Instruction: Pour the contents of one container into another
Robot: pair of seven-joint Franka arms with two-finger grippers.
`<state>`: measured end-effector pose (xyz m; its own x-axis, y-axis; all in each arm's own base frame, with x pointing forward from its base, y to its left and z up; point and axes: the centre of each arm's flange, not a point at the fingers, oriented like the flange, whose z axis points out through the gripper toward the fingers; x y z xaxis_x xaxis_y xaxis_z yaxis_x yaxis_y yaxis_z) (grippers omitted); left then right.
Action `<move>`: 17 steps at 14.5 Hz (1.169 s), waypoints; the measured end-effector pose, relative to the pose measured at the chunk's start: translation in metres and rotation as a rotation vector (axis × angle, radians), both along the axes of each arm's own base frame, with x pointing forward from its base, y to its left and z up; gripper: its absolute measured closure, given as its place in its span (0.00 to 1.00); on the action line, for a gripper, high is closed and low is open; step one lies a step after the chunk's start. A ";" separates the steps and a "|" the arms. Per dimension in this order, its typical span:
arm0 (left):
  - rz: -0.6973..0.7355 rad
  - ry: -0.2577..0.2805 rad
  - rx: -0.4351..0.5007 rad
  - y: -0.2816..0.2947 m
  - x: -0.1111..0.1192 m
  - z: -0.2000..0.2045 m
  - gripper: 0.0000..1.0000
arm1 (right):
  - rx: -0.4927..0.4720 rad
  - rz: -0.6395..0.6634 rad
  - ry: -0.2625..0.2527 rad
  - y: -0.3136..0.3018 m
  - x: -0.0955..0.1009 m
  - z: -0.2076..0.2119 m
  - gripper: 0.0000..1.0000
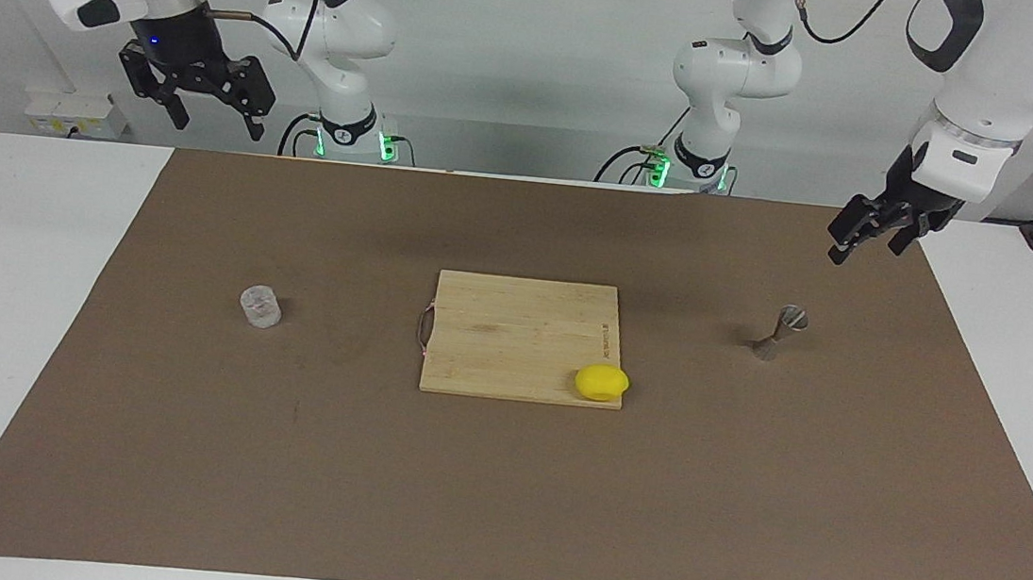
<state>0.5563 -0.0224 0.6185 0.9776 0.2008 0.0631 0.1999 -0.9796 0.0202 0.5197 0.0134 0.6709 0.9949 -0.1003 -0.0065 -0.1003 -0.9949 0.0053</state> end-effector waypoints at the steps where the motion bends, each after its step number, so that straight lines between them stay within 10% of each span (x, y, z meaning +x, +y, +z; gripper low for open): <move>1: 0.000 0.000 0.000 0.000 0.000 0.000 0.00 | 0.000 0.001 0.000 0.001 0.003 -0.003 0.00; 17: -0.005 -0.109 -0.003 -0.001 0.012 -0.002 0.00 | -0.001 -0.003 0.000 -0.001 0.013 -0.011 0.00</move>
